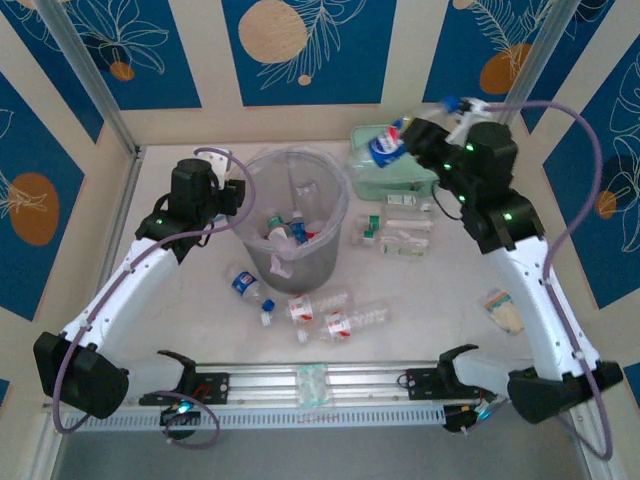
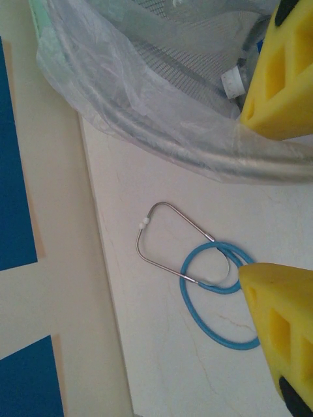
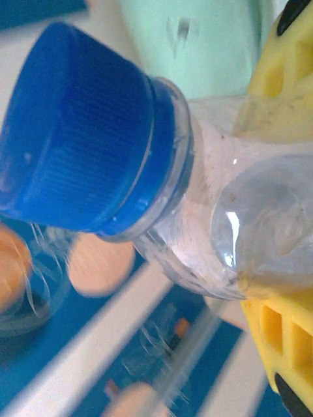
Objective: Put the plastic bottles in the bin
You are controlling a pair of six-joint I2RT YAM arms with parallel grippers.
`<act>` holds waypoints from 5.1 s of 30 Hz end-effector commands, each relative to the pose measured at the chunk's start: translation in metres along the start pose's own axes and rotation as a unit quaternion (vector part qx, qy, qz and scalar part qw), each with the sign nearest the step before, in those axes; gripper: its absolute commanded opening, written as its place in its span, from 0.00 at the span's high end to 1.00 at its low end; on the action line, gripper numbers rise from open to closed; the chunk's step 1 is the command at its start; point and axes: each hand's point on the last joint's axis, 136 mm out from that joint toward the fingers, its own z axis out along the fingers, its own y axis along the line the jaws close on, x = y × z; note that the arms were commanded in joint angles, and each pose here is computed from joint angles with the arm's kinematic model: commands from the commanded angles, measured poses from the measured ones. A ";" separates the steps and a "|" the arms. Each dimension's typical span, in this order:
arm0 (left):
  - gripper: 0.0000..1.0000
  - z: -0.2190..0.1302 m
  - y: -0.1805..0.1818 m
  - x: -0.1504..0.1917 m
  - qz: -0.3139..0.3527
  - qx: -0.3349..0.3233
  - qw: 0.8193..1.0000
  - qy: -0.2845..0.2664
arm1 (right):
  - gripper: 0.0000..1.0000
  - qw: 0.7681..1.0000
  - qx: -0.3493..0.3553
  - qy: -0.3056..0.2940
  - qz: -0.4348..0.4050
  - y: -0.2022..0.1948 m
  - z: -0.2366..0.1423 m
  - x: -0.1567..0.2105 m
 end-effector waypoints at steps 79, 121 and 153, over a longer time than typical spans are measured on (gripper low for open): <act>0.48 -0.001 0.006 0.017 0.021 -0.022 0.999 0.027 | 0.01 0.902 0.161 0.361 0.173 -0.101 -0.069 0.198; 0.48 0.003 0.010 0.020 0.029 -0.036 0.998 0.032 | 0.24 0.780 0.279 0.415 0.376 -0.165 -0.102 0.414; 0.48 0.005 0.008 0.022 0.026 -0.031 0.999 0.037 | 0.47 0.894 0.305 0.286 0.162 -0.200 -0.106 0.244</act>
